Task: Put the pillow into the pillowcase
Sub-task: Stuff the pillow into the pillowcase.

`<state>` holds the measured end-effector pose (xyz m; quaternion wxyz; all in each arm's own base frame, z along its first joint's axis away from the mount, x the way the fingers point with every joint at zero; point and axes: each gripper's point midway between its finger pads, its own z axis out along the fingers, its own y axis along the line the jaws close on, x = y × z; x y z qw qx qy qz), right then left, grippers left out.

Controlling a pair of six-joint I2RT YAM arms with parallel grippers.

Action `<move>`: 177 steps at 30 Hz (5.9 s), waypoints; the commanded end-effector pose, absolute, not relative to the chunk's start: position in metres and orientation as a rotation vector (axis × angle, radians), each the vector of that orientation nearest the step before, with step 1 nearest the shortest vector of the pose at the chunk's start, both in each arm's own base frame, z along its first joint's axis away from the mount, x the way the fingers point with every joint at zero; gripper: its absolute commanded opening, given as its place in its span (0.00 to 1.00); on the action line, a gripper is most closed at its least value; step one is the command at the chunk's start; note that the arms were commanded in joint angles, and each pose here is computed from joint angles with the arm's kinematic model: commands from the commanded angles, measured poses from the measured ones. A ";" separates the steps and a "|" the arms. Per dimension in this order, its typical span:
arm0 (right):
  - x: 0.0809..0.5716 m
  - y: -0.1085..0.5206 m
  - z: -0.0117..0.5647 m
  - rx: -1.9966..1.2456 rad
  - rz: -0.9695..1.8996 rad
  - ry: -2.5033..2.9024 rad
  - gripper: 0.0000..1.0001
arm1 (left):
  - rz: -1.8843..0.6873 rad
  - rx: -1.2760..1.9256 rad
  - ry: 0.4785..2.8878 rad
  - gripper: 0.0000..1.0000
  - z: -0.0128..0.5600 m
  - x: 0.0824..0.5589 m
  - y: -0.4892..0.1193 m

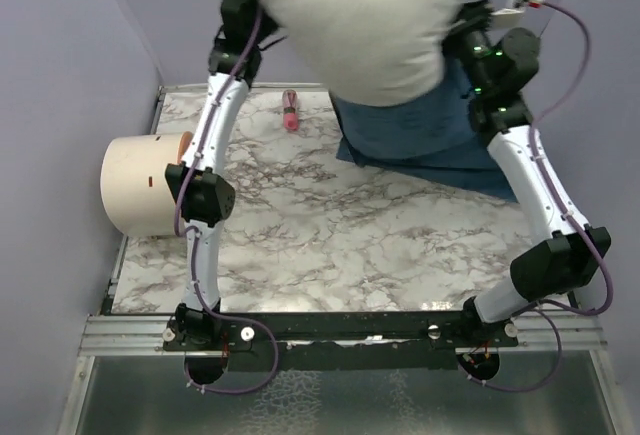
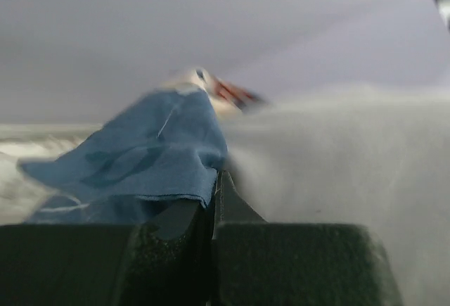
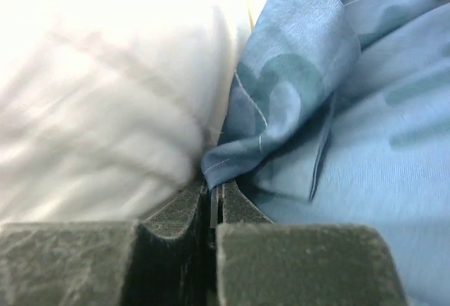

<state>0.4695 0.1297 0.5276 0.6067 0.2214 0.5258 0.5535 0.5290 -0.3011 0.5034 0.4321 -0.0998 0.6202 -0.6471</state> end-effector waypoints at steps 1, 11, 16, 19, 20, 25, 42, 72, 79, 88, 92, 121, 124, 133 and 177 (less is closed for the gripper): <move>0.298 0.259 0.639 -0.041 1.580 1.017 0.01 | -1.486 -0.415 1.154 0.00 0.580 0.574 -0.130; 0.416 0.101 0.602 0.301 1.371 1.095 0.01 | -1.554 -0.087 1.197 0.00 0.634 0.465 -0.239; 0.309 0.282 0.640 -0.102 1.545 1.073 0.01 | -1.502 -0.418 1.076 0.00 0.619 0.540 -0.143; 0.289 0.290 0.666 -0.121 1.541 0.993 0.01 | -1.569 -0.294 1.145 0.00 0.612 0.530 -0.181; 0.305 0.268 0.672 -0.052 1.458 0.977 0.01 | -1.578 -0.221 1.188 0.00 0.610 0.517 -0.203; 0.390 0.086 0.660 0.295 1.200 0.947 0.01 | -1.580 0.153 1.237 0.00 0.633 0.400 -0.315; 0.360 0.106 0.679 0.209 1.169 0.915 0.01 | -1.540 0.119 1.141 0.00 0.648 0.389 -0.309; 0.270 0.289 0.661 -0.142 1.412 0.979 0.01 | -1.432 -0.205 1.180 0.00 0.611 0.512 -0.229; 0.377 0.084 0.650 0.245 1.118 0.984 0.01 | -1.425 0.144 1.157 0.00 0.635 0.350 -0.337; 0.279 0.283 0.642 -0.137 1.425 1.032 0.01 | -1.462 -0.197 1.098 0.00 0.632 0.501 -0.224; 0.332 0.191 0.653 0.059 1.176 0.989 0.00 | -1.470 -0.012 1.266 0.00 0.599 0.471 -0.282; 0.308 0.228 0.635 -0.115 1.342 1.028 0.01 | -1.357 -0.141 1.170 0.00 0.619 0.494 -0.242; 0.305 0.230 0.650 -0.091 1.300 0.987 0.01 | -1.475 -0.145 1.165 0.00 0.609 0.507 -0.249; 0.378 0.062 0.625 0.191 1.092 1.030 0.01 | -1.434 0.267 1.171 0.00 0.622 0.334 -0.378; 0.335 0.139 0.628 0.153 1.118 1.045 0.01 | -1.476 0.097 1.272 0.00 0.608 0.434 -0.328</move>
